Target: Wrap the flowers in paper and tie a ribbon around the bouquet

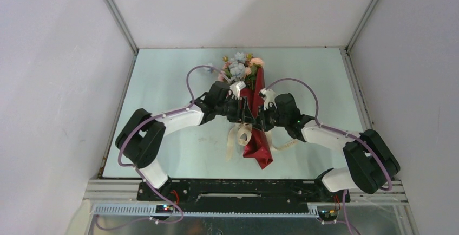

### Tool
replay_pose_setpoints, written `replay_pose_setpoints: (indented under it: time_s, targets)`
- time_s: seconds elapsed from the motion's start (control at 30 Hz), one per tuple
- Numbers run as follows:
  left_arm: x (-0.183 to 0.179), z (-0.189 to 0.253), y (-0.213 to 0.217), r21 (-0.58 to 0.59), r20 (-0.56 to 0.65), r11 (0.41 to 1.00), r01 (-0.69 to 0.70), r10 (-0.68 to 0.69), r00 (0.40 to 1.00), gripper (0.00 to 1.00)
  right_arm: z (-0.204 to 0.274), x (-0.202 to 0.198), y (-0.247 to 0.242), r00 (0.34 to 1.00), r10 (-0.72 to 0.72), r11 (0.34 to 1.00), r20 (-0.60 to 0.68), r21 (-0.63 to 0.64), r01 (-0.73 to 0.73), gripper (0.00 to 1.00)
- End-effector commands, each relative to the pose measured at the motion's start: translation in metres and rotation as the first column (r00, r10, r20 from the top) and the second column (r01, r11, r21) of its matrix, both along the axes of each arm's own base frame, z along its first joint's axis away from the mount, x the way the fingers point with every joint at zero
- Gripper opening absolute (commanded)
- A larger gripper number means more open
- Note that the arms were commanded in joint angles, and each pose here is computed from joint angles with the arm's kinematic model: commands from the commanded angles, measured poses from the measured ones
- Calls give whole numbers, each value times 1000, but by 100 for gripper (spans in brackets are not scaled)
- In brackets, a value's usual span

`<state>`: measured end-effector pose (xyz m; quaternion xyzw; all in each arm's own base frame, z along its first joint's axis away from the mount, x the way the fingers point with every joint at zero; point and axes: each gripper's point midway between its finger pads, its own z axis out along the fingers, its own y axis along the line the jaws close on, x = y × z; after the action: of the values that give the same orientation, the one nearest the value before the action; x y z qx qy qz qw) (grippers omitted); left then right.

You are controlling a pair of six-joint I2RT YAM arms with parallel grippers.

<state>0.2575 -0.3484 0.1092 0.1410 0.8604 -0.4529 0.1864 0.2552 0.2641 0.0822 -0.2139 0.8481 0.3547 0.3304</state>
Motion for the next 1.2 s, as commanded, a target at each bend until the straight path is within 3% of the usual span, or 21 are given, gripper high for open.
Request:
replay_pose_setpoints:
  time_s: [0.0,0.27,0.43,0.6,0.8,1.17]
  targets:
    - [16,32,10,-19,129,999,-44,46,991,57,11,3,10,996,39,999,78,16,-41,0]
    - [35,31,46,39,157,986,-162,154,976,63,9,3,9,996,37,999,87,-5,-37,0]
    - [51,11,70,147,149,955,-259,238,960,52,9,4,6,995,28,1000,93,-16,-27,0]
    - [43,-3,52,138,97,979,-149,137,986,40,5,4,6,996,26,999,90,-24,-24,0]
    - [24,-1,17,92,97,996,2,-11,995,39,4,5,6,996,24,999,89,-29,-21,0]
    - [6,0,3,9,67,994,107,-108,992,39,6,10,7,994,9,1000,111,-25,-6,0]
